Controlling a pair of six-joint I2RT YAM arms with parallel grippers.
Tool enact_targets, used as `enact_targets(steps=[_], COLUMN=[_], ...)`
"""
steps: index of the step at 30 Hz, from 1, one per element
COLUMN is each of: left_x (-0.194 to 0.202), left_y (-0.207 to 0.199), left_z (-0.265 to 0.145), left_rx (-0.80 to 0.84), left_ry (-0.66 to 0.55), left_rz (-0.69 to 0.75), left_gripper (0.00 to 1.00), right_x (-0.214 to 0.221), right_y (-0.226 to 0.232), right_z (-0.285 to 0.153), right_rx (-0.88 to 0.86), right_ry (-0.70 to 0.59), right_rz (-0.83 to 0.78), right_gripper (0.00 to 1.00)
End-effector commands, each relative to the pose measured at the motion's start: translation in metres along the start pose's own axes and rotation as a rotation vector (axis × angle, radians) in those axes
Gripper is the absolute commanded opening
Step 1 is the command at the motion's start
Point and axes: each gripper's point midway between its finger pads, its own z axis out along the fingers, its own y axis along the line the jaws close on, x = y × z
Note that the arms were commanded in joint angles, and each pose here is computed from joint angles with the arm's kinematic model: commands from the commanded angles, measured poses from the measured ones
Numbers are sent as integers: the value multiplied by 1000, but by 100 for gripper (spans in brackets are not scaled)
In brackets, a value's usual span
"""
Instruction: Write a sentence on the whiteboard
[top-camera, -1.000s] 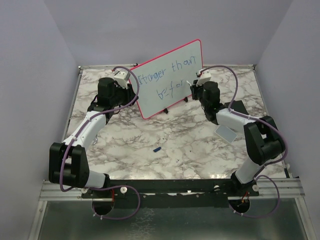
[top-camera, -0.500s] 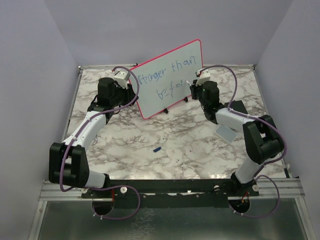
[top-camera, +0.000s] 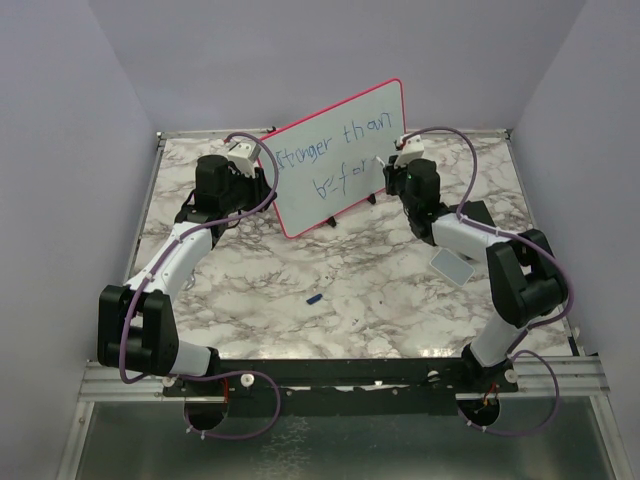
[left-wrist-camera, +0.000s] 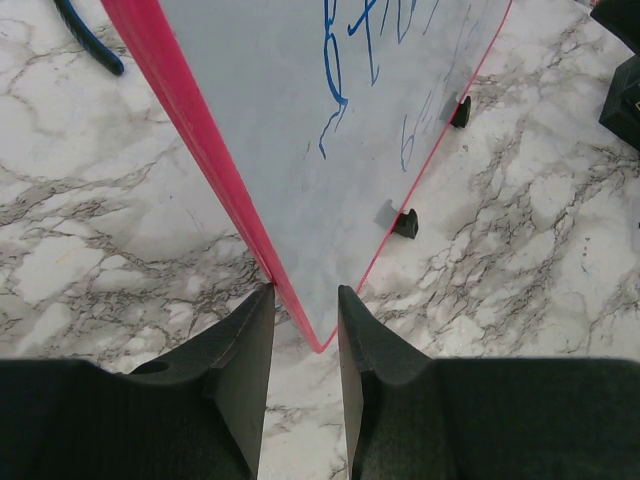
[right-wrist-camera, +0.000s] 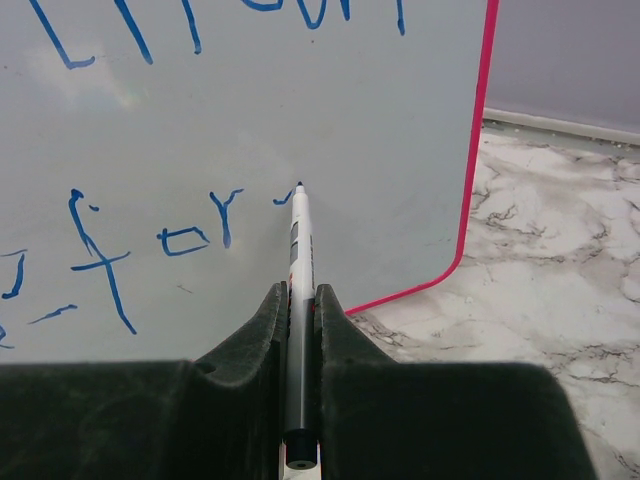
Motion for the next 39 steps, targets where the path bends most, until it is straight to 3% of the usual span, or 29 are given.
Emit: enact_targets(steps=[1, 39], left_x=[-7, -7], left_y=[-6, -7], left_z=[-4, -4], left_rx=[16, 20], left_ry=[-30, -29], left_rz=[34, 34], left_gripper=[33, 33], right_x=[-11, 0], right_y=[-11, 21], right_z=[6, 1], right_rx=[37, -150], right_ry=[-25, -11], right_rz=[-3, -36], right_gripper=[1, 1])
